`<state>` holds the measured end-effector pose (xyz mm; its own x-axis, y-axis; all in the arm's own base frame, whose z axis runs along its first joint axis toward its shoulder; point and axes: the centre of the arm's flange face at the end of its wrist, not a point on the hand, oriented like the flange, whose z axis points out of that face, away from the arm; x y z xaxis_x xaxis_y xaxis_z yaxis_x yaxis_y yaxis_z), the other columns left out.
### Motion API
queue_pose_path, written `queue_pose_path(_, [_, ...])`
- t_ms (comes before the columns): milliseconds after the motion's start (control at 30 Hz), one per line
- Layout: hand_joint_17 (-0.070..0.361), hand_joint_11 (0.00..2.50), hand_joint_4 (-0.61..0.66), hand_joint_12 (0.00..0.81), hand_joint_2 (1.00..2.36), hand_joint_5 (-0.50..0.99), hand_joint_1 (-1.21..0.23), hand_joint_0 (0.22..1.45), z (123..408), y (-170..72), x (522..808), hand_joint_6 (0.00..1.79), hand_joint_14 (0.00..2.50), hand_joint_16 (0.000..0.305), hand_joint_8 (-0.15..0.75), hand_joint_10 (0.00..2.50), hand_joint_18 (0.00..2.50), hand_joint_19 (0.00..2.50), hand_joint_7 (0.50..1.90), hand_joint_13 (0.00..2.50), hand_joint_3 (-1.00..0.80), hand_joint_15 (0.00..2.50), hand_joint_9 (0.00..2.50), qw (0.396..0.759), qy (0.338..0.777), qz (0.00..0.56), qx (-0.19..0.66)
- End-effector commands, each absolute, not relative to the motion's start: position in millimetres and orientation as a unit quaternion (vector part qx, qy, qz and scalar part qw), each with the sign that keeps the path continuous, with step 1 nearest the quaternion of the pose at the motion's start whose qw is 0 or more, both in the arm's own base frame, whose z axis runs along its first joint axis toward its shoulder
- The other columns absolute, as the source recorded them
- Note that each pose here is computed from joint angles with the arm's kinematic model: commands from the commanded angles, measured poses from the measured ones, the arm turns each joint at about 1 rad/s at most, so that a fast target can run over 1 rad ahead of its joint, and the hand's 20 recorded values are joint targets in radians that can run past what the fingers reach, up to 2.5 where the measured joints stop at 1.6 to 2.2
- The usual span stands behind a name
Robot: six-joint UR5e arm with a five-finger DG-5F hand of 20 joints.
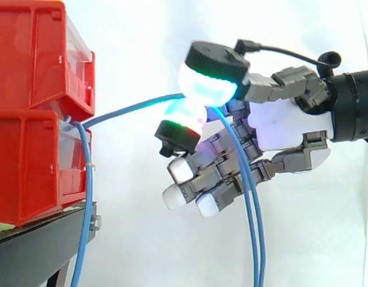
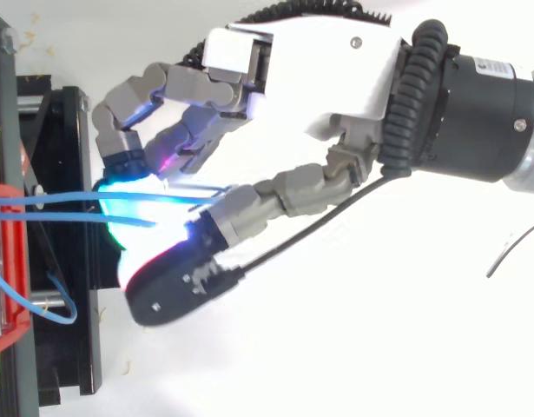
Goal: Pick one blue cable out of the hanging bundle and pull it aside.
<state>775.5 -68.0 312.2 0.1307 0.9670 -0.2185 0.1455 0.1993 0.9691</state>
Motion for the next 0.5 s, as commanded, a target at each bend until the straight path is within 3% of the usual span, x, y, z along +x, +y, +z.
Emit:
queue_pose_path(0, [0.119,0.65,0.07,0.354,1.00,-0.12,-0.84,0.45,312.0,-67.5,775.6,0.87,0.01,0.053,0.311,0.02,0.78,0.40,1.25,0.71,-0.50,0.35,0.99,0.551,0.544,0.373,0.511])
queue_pose_path(167, [0.141,0.63,0.10,0.400,1.00,-0.12,-0.57,0.38,312.0,-68.5,775.5,0.86,0.01,0.063,0.350,0.02,0.82,0.40,1.25,0.74,-0.50,0.35,1.01,0.551,0.544,0.373,0.511])
queue_pose_path(367, [0.147,0.61,0.11,0.416,1.00,-0.13,-0.52,0.37,312.0,-68.7,775.5,0.85,0.01,0.066,0.365,0.02,0.82,0.42,1.25,0.73,-0.50,0.35,1.01,0.551,0.544,0.372,0.512])
queue_pose_path(467, [0.127,0.63,0.12,0.372,1.00,-0.13,-0.54,0.47,311.9,-69.6,775.3,0.85,0.01,0.056,0.335,0.02,0.74,0.46,1.37,0.71,-0.50,0.37,1.00,0.551,0.544,0.372,0.512])
